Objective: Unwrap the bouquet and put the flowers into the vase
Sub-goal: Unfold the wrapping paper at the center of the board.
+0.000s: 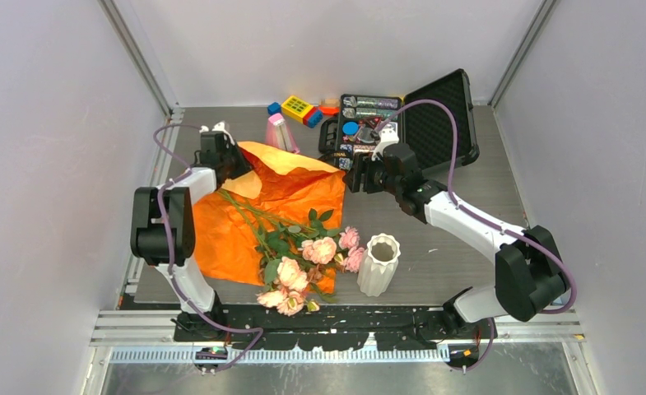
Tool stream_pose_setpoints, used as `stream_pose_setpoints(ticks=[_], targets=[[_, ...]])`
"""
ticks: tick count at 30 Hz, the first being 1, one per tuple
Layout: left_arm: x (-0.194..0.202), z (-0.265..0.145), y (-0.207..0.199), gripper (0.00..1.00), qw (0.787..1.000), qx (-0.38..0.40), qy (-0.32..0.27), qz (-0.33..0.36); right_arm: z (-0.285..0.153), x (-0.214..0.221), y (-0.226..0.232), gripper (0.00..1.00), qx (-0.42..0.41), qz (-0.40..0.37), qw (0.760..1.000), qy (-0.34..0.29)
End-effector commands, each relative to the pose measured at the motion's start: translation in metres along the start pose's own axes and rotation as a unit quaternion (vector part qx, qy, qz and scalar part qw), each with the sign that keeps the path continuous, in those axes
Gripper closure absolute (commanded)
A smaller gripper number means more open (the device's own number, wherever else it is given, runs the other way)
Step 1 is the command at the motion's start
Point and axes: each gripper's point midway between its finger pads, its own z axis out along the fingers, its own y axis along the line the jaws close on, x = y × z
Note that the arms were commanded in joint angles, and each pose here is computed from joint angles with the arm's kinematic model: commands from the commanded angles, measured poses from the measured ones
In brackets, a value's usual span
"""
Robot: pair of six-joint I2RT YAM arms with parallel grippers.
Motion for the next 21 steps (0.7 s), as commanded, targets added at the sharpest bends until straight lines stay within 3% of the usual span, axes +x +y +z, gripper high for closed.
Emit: stream_pose_setpoints(ticks=[1, 10, 16, 21], targets=[[-0.045, -0.001, -0.016, 1.00, 0.998, 0.018, -0.041, 0.052, -0.006, -0.028, 0.007, 0.33, -0.005, -0.014, 0.999, -0.034], [-0.060, -0.024, 0.010, 1.00, 0.980, -0.077, 0.036, 0.181, -0.006, -0.025, 0.007, 0.33, -0.010, -0.018, 0.999, -0.028], [-0.061, -0.040, 0.048, 1.00, 0.935, -0.167, 0.108, 0.292, -0.003, -0.022, 0.010, 0.33, -0.018, -0.014, 0.999, -0.025], [-0.067, -0.039, 0.060, 1.00, 0.908, -0.204, 0.104, 0.351, -0.002, -0.021, 0.011, 0.33, -0.020, -0.012, 0.999, -0.024]])
